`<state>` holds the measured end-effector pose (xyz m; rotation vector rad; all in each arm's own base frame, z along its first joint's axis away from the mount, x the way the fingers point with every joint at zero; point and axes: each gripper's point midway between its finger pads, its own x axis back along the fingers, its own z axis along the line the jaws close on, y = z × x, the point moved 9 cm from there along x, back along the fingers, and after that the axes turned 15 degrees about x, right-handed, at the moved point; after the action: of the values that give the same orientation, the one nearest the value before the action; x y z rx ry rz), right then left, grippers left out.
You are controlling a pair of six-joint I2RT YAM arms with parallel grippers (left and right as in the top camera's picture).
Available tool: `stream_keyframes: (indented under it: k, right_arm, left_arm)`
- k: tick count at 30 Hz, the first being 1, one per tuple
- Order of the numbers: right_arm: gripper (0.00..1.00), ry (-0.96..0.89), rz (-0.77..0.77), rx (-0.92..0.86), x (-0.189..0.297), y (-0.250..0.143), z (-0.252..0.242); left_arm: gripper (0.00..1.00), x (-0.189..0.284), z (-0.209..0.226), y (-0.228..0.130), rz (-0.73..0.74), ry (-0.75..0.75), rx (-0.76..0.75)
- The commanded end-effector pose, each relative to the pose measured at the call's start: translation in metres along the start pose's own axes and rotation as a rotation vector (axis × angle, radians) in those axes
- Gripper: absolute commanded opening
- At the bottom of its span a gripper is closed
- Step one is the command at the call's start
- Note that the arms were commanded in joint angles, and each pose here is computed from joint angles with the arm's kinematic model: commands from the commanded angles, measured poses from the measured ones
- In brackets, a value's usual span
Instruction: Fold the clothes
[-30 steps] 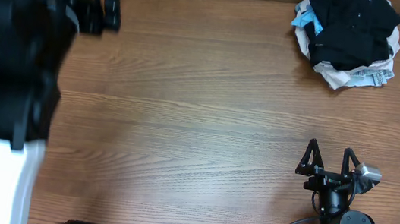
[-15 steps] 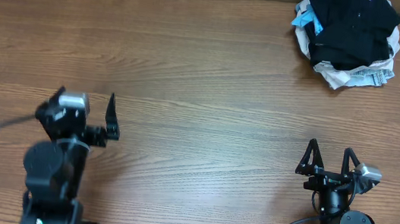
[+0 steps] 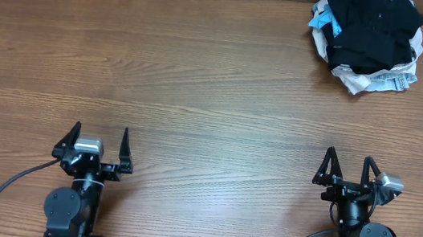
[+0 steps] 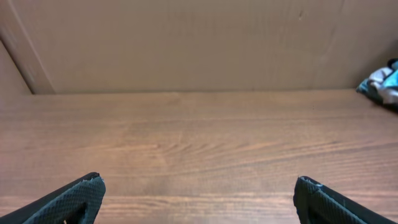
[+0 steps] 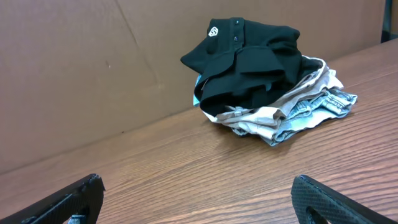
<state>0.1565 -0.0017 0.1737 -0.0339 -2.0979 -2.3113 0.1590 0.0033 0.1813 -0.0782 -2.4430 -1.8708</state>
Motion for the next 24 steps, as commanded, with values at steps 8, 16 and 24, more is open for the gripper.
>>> stream_keyframes:
  k: [8,16,24]
  right_arm:
    - [1.00,0.014,-0.004,-0.003,-0.0001,-0.0021,0.0015]
    - [1.00,0.014,-0.004,-0.004,-0.0001,-0.0021,0.0015]
    - [1.00,0.014,-0.004,-0.004,-0.0001,-0.0021,0.0015]
  left_arm:
    - [1.00,0.0012,0.0051,-0.0171,-0.010,-0.002,0.017]
    - [1.00,0.0011,0.0053,-0.0173,-0.009,-0.001,0.017]
    - [1.00,0.0011,0.0053,-0.0173,-0.009,-0.001,0.017]
